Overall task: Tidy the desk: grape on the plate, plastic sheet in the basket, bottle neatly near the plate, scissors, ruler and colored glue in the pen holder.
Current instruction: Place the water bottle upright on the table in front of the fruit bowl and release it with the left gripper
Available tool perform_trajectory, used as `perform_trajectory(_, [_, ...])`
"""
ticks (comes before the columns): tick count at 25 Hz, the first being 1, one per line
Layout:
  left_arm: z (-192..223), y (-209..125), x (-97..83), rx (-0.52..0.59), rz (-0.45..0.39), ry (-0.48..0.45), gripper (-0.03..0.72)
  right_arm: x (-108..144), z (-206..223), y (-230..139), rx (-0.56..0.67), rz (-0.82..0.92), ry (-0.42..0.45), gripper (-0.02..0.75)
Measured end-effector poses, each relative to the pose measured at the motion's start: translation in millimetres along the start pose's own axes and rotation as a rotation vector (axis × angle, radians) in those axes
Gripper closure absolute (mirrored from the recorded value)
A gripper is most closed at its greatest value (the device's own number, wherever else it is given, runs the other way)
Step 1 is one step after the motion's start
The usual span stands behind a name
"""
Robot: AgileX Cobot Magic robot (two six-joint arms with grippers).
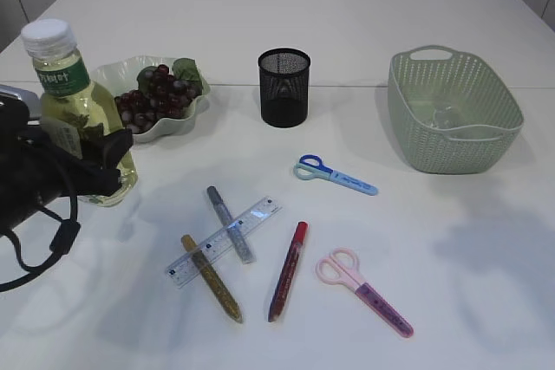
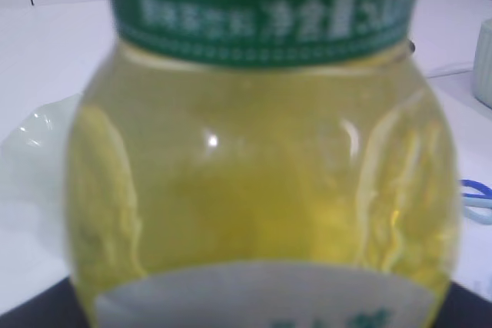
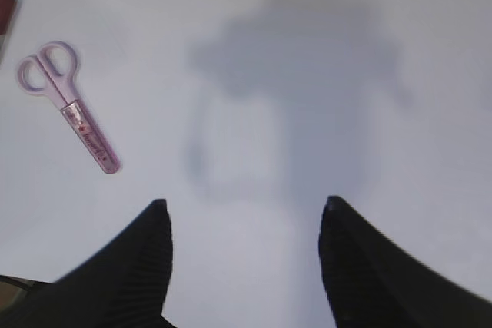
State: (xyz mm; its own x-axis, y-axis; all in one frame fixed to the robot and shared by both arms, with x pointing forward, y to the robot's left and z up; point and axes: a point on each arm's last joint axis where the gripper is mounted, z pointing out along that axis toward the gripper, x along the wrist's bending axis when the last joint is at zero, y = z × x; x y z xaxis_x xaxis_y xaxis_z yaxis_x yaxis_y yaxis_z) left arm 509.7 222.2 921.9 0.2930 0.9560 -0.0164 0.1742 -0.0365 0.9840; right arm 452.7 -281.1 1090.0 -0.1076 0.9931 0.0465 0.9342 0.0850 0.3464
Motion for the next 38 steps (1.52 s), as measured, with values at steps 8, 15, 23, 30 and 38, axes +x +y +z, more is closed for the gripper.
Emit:
perform_trajectory(8, [37.5,-31.3,2.1,0.076,-0.008,0.011,0.230,0.0,0.0,-0.2,0.002,0.000,0.000,0.262])
perform_trajectory(15, [59.1,-50.9,4.5,0.096,-0.018,0.030,0.230,0.0,0.0,-0.2,0.002,0.000,0.000,0.262])
perform_trajectory(23, [71.0,-56.8,6.0,0.059,-0.023,0.042,0.227,0.0,0.0,-0.3,0.003,0.000,0.000,0.262])
perform_trajectory(30, [71.3,-51.8,4.3,0.044,-0.015,0.023,0.095,0.1,0.0,-1.0,0.011,0.000,0.001,0.262])
perform_trajectory(38, [67.3,-16.6,2.0,-0.060,-0.004,0.002,0.072,0.1,-0.4,-1.4,0.012,0.000,0.001,0.262])
